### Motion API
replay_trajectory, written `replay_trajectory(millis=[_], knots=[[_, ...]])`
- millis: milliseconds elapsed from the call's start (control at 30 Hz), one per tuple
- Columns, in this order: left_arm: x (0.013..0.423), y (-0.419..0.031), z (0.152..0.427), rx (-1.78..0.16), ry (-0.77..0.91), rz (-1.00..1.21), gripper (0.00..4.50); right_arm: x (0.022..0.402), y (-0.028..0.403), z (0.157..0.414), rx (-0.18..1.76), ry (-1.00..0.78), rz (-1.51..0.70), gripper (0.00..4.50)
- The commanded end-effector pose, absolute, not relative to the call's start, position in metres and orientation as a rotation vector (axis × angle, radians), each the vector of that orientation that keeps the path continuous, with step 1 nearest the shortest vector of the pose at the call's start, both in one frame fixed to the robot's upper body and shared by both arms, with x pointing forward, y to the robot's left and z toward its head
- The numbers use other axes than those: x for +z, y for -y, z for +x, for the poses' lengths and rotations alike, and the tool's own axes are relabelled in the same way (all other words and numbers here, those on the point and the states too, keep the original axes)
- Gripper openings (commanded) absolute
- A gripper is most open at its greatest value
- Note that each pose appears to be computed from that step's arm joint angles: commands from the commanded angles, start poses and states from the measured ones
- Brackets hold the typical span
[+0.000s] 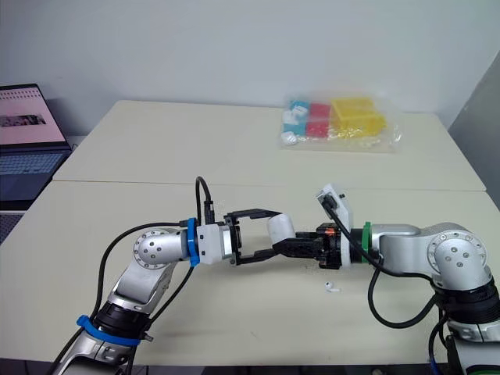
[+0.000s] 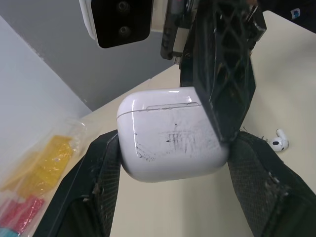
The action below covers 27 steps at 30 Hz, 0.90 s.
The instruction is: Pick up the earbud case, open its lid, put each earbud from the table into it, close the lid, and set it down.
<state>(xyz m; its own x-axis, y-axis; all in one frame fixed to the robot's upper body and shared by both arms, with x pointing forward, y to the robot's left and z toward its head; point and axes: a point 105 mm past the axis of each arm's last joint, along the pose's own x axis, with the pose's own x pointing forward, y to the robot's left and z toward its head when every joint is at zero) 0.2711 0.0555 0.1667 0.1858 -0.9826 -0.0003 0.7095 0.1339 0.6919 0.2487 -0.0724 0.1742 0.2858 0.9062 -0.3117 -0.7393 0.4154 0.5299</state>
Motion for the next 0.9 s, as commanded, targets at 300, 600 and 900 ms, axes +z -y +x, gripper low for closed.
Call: replay_trajectory(millis=[300,600,900], knots=[[0.178,-0.05,0.263,-1.316,0.614,0.637,2.81,0.189,0.07,0.25,1.156,-0.58,0.35,0.73],[0.18,-0.055,0.268,-1.279,0.593,0.577,3.75,0.19,0.069,0.249,1.16,-0.574,0.351,0.73],[0.163,-0.063,0.271,-1.321,0.472,0.628,4.5,0.188,0.075,0.253,1.141,-0.582,0.321,0.73]])
